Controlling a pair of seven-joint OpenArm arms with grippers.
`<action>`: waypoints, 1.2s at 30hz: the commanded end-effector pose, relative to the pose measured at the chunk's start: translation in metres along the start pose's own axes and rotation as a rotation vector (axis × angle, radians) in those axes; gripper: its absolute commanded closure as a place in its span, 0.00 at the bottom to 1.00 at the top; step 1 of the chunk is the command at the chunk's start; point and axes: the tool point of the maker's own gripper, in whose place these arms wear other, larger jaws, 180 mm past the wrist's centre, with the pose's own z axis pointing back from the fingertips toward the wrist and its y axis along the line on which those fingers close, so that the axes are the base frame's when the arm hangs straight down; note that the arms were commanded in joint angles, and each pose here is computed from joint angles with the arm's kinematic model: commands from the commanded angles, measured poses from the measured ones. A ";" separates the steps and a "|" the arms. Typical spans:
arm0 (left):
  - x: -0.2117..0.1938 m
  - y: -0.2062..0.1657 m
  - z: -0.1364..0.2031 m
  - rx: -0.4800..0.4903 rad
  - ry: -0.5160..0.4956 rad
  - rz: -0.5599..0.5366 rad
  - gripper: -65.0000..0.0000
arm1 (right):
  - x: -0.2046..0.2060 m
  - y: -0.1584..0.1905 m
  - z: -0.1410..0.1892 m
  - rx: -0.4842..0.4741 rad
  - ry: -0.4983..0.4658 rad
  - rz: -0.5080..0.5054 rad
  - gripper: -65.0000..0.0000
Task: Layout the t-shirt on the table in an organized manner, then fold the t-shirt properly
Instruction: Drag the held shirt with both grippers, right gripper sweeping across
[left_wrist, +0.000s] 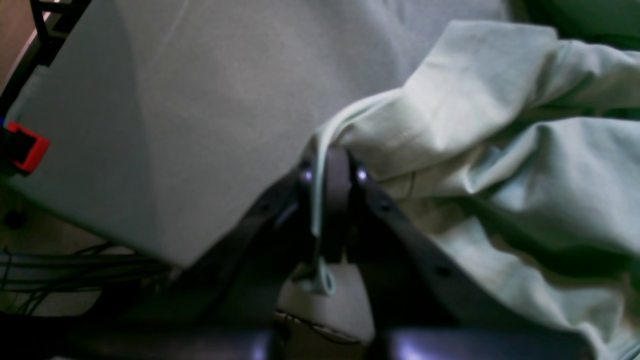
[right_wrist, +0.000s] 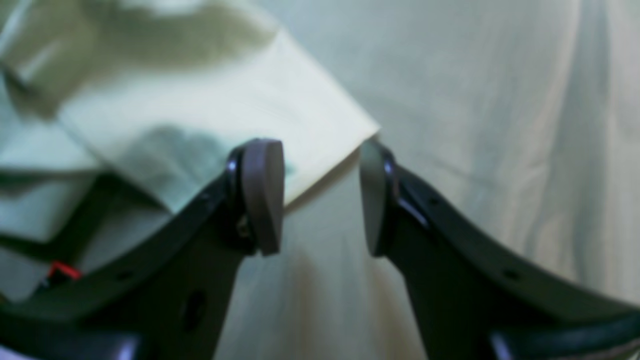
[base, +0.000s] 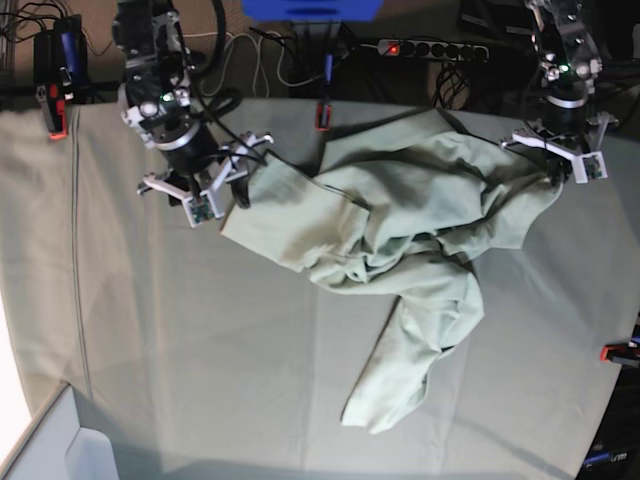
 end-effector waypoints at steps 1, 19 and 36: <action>0.013 0.005 0.000 0.007 -0.043 -0.009 1.00 | 0.006 -0.002 -0.001 -0.017 -0.024 0.003 0.60; 0.012 0.001 0.000 0.003 -0.042 -0.002 1.00 | -0.036 0.058 0.001 0.123 0.079 0.011 0.60; 0.012 0.003 0.001 0.008 -0.042 -0.001 1.00 | -0.065 0.058 -0.017 0.138 0.160 0.005 0.66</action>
